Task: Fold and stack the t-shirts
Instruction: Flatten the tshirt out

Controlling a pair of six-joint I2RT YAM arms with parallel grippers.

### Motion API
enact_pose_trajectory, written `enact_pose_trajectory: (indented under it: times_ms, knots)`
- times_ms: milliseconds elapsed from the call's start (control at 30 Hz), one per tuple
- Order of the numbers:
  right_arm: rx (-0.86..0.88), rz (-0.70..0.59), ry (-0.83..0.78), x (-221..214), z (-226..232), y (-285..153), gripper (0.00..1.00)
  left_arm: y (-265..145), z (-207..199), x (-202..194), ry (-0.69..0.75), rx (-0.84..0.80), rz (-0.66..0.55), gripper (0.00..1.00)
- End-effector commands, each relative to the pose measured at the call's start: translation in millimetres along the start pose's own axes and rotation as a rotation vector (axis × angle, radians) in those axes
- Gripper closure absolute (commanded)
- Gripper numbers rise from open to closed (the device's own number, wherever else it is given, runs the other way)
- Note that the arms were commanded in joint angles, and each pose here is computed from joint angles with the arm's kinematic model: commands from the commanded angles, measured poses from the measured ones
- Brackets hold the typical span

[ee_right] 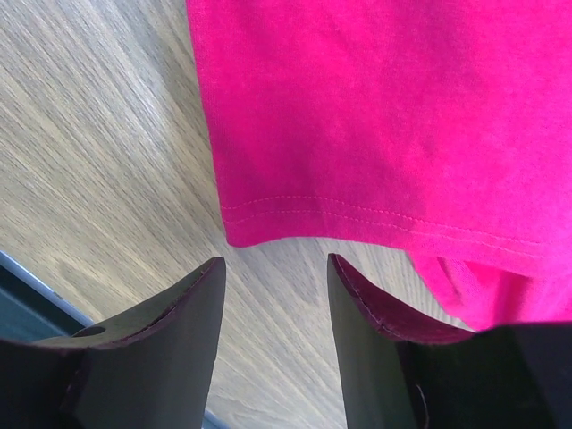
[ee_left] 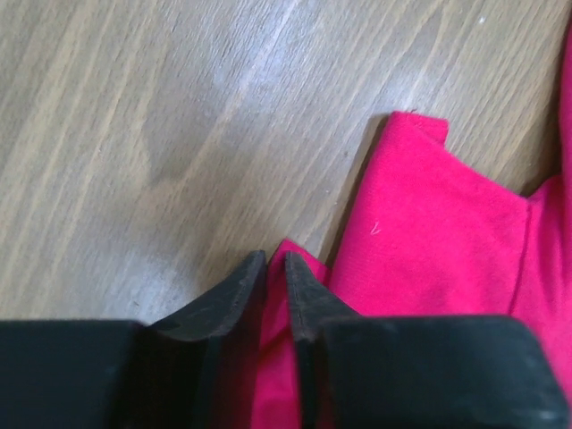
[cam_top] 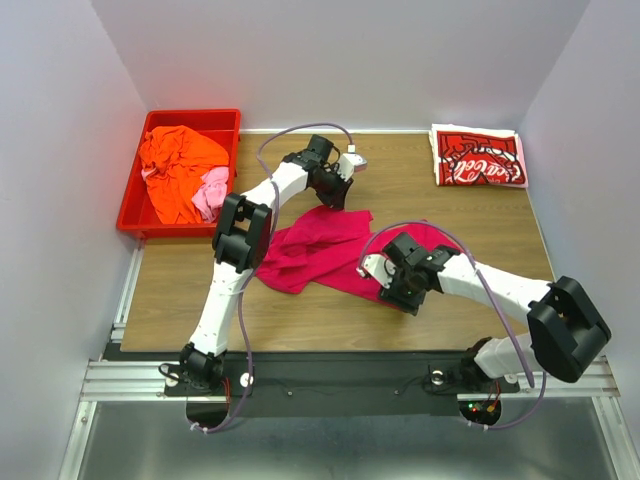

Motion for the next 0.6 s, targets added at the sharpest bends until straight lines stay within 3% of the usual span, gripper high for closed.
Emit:
enact_pose_trajectory:
  times_ms: [0, 67, 133, 567]
  knots:
    - [0.016, -0.032, -0.007, 13, -7, -4, 0.45, -5, -4, 1, 0.008, -0.023, 0.001, 0.86]
    - [0.049, -0.035, -0.018, 15, -5, 0, 0.45, -9, -4, 2, 0.008, -0.022, -0.004, 0.96]
    - [0.056, -0.030, -0.022, 16, -6, 2, 0.45, -10, -4, 2, 0.007, -0.022, -0.005, 1.00]
    - [0.095, -0.001, -0.029, 12, -3, 14, 0.48, -9, -3, 3, 0.004, -0.015, -0.006, 1.00]
Point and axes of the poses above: each gripper's point midway between its finger pads, its own y axis out along the fingers, its own z axis along the line the jaws close on, x = y × z, the point moved 9 cm from there along -y, back along the fingers, and after that the axes turned 5 degrees about -y, right-handed, at the moved point
